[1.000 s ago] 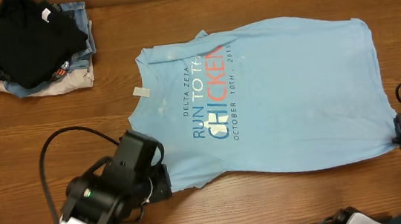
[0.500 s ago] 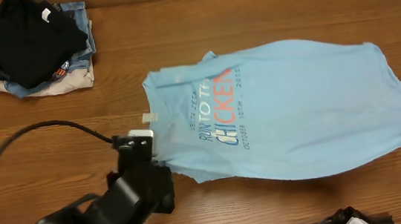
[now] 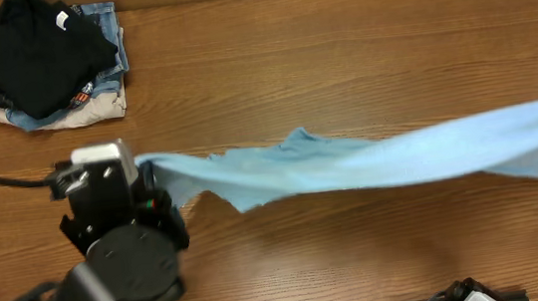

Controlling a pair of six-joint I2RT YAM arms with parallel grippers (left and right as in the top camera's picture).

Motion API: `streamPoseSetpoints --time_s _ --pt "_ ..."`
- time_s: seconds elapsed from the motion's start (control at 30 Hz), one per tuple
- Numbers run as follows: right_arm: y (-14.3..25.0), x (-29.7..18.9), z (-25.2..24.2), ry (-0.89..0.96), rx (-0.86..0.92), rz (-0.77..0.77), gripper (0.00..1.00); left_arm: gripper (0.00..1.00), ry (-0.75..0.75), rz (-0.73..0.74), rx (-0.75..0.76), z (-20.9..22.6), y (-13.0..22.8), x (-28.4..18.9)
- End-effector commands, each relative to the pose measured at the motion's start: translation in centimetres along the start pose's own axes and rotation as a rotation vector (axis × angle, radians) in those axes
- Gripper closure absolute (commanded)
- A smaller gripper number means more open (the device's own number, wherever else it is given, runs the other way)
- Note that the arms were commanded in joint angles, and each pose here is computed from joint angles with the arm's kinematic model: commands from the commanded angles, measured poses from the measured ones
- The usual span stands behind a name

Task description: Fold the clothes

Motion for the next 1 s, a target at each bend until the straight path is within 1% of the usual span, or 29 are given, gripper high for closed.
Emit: streamPoseSetpoints --time_s 0.0,0.1,0.17,0.3,0.37,0.5,0.6,0.67,0.7,0.73,0.77,0.8,0.83,0.87,0.9,0.93,0.97 --pt "-0.4 3.5 1.2 -0.031 0.030 0.087 0.96 0.96 -0.276 -0.104 0.072 1.2 -2.4 1.2" --pt "-0.6 7.2 1.9 -0.050 0.040 0.167 0.96 0.96 -0.347 -0.100 0.110 0.4 -3.6 3.5" --pt "-0.6 10.0 1.7 -0.028 0.054 0.203 0.96 0.96 -0.361 -0.060 0.146 -0.4 -4.1 6.4" --pt "0.1 15.8 1.2 0.028 0.051 0.269 0.96 0.96 -0.361 0.027 0.143 -0.4 -4.3 13.1" --pt "0.7 18.6 1.2 0.045 0.037 0.286 0.96 0.96 -0.339 0.057 0.140 0.0 -4.4 17.0" --pt "2.7 23.8 1.9 0.049 -0.024 0.307 0.96 0.96 -0.272 0.064 0.150 0.8 -4.7 23.7" --pt "5.3 27.3 2.9 0.037 -0.085 0.327 0.96 0.96 -0.281 0.041 0.137 1.7 -4.6 28.8" --pt "7.4 29.4 3.4 0.047 -0.131 0.325 0.96 0.88 -0.302 0.039 0.132 2.2 -3.9 31.8" --pt "8.5 30.2 3.6 0.044 -0.166 0.328 0.94 0.82 -0.305 0.045 0.131 2.3 -3.3 33.1" --pt "9.3 30.8 3.8 0.043 -0.200 0.329 0.86 0.66 -0.308 0.057 0.133 2.2 -2.6 34.4" --pt "10.2 31.3 4.0 0.044 -0.229 0.330 0.74 0.55 -0.309 0.072 0.139 2.0 -1.8 35.5" --pt "10.9 31.7 4.1 0.047 -0.253 0.331 0.72 0.45 -0.308 0.090 0.146 1.8 -1.0 36.5" --pt "11.5 31.9 4.2 0.051 -0.268 0.330 0.64 0.31 -0.303 0.110 0.153 1.6 -0.2 37.3" --pt "11.9 31.9 4.3 0.056 -0.281 0.328 0.36 0.06 -0.292 0.129 0.161 1.3 0.5 37.9" --pt "12.2 31.8 4.4 0.056 -0.298 0.329 0.15 0.00 -0.282 0.149 0.168 1.1 1.2 38.3" --pt "12.5 31.7 4.7 0.049 -0.315 0.334 0.02 0.00 -0.275 0.167 0.176 0.8 1.6 38.4" --pt "12.5 31.5 4.8 0.047 -0.319 0.331 0.00 0.00 -0.268 0.181 0.182 0.7 1.9 38.3"
Point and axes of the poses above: each gripper's point midway between its finger pads, its own x axis out along the fingers, its own z axis along the line the jaws close on, y = z × x, the point moved 4 cm from there along -x, back along the fingers, and after that the axes turned 12 degrees about x, right-handed, at the moved point
